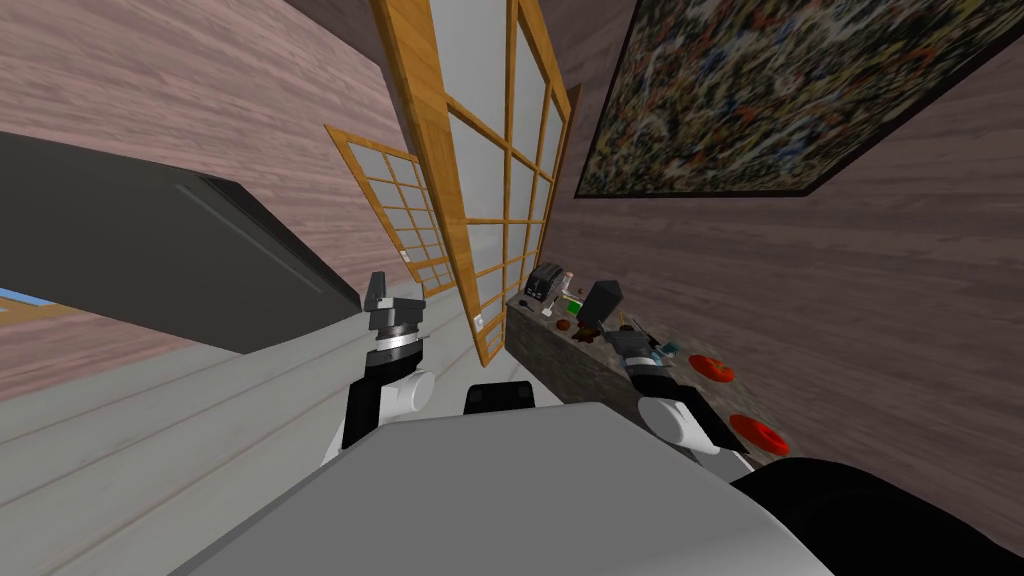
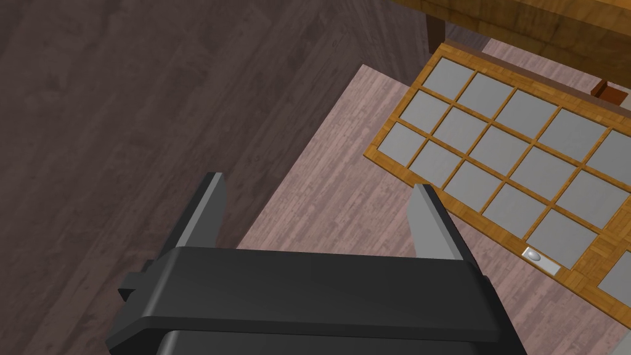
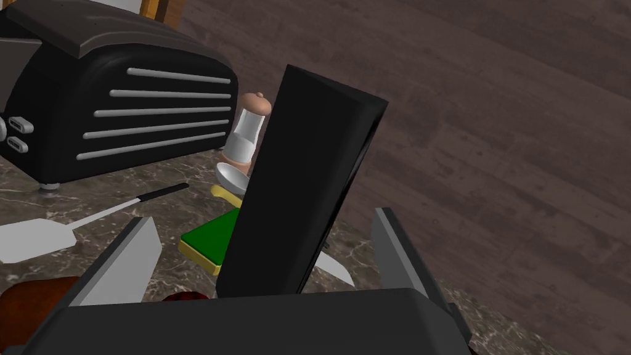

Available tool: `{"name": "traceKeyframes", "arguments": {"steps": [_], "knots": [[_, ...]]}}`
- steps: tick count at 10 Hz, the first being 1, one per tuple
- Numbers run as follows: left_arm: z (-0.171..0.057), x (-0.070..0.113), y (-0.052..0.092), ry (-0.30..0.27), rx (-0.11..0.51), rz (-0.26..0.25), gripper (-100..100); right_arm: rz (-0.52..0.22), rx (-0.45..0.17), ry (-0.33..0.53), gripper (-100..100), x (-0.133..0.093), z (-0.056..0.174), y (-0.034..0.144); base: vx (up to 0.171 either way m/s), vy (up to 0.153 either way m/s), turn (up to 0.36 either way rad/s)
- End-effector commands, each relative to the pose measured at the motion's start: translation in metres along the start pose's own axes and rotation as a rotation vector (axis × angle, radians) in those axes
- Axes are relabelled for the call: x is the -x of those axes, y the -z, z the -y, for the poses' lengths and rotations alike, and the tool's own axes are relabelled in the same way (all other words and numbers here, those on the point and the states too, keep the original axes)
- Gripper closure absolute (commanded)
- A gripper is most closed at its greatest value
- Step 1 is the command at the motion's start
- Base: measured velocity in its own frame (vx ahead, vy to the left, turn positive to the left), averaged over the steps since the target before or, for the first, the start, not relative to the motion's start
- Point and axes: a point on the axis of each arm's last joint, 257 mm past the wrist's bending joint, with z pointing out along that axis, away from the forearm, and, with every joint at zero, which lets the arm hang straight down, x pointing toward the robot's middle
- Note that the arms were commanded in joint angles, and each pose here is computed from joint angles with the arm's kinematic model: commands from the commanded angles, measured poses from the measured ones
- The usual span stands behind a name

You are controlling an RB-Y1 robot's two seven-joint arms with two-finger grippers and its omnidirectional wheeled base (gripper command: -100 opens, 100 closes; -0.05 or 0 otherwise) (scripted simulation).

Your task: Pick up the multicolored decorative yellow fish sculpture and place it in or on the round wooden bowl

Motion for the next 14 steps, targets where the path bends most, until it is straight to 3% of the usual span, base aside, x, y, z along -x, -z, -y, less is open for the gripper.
{"name": "traceKeyframes", "arguments": {"steps": [1,3,6,8,9,14], "knots": [[0.0,0.0,0.0,0.0,0.0,0.0,0,0.051,-0.012,-0.062,-100,0.017,-0.007,0.003,0.03,0.029,-0.023],[0.0,0.0,0.0,0.0,0.0,0.0,0,0.052,-0.01,-0.094,-100,0.017,-0.007,0.003,0.022,0.021,-0.009],[0.0,0.0,0.0,0.0,0.0,0.0,0,0.149,-0.024,-0.206,-100,0.048,-0.019,0.009,0.04,0.032,-0.022],[0.0,0.0,0.0,0.0,0.0,0.0,0,0.151,-0.019,-0.255,-100,0.048,-0.019,0.009,0.026,0.029,-0.007],[0.0,0.0,0.0,0.0,0.0,0.0,0,0.198,-0.022,-0.305,-100,0.062,-0.026,0.012,0.024,0.03,-0.025],[0.0,0.0,0.0,0.0,0.0,0.0,0,0.29,-0.008,-0.48,-100,0.088,-0.039,0.019,0.036,0.043,-0.021]]}}
